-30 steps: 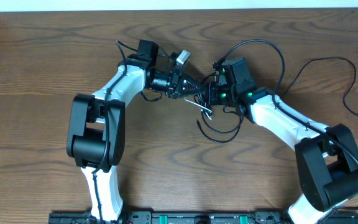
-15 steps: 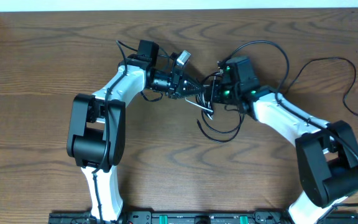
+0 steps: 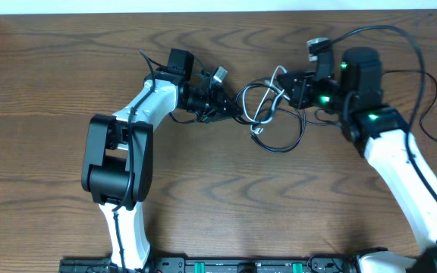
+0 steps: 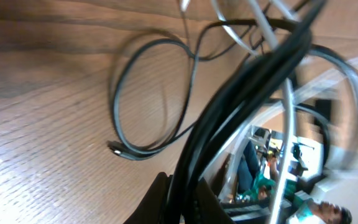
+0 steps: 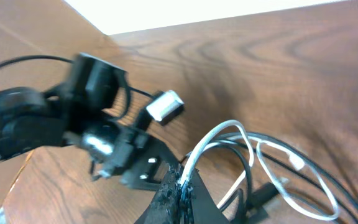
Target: Untangle cables
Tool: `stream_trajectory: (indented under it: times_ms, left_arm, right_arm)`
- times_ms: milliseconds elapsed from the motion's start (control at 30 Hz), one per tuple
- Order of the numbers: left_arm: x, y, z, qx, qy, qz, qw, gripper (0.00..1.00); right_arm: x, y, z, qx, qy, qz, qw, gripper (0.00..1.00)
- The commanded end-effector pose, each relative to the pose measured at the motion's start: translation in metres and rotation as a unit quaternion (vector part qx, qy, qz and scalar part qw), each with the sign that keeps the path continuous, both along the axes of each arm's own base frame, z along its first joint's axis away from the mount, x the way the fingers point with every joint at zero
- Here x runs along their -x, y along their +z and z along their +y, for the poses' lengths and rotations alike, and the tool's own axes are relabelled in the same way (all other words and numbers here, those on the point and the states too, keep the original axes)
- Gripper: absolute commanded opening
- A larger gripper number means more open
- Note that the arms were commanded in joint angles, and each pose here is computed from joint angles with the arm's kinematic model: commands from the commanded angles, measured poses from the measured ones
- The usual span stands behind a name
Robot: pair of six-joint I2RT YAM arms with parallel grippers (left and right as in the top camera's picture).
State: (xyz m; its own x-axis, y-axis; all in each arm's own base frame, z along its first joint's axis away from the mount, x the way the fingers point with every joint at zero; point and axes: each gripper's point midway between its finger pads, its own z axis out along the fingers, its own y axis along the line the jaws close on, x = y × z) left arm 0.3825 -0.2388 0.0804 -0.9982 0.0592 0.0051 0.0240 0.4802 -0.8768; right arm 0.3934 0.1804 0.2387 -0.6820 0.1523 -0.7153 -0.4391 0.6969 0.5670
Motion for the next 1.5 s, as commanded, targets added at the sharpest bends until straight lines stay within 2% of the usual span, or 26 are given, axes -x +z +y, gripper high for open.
stream_trajectory:
  times_ms: [0, 233, 467, 867, 1033, 1200, 1367, 1467]
  left_arm:
    - [-0.003, -0.019, 0.009, -0.048, 0.020, 0.014, 0.999, 0.08]
    - [0.003, -0.039, 0.025, -0.118, 0.034, 0.037, 0.992, 0.08]
    - [0.003, -0.043, 0.029, -0.136, 0.038, 0.037, 0.989, 0.08]
    - [0.007, -0.064, 0.052, -0.221, 0.051, 0.045, 0.973, 0.08]
    - [0.007, -0.065, 0.054, -0.228, 0.052, 0.044, 0.971, 0.08]
    - [0.007, -0.065, 0.055, -0.230, 0.053, 0.044, 0.971, 0.06]
    - [0.007, -0.065, 0.055, -0.229, 0.053, 0.044, 0.971, 0.08]
    - [0.007, -0.065, 0.055, -0.229, 0.053, 0.044, 0.971, 0.08]
  right_arm:
    - [0.012, 0.037, -0.006, -0.015, 0.041, -0.062, 0.997, 0.01]
    - [0.019, 0.084, -0.037, -0.050, 0.054, -0.135, 0.988, 0.01]
    - [0.017, 0.105, -0.078, -0.073, 0.042, -0.167, 0.982, 0.01]
    - [0.000, 0.110, -0.195, -0.094, -0.132, -0.142, 0.976, 0.01]
    - [0.004, 0.101, -0.243, -0.105, -0.206, -0.113, 0.966, 0.01]
    - [0.015, 0.057, -0.299, -0.104, -0.332, -0.019, 0.937, 0.01]
    - [0.035, 0.003, -0.314, -0.070, -0.396, 0.090, 0.911, 0.01]
    - [0.046, -0.023, -0.311, -0.041, -0.407, 0.142, 0.901, 0.01]
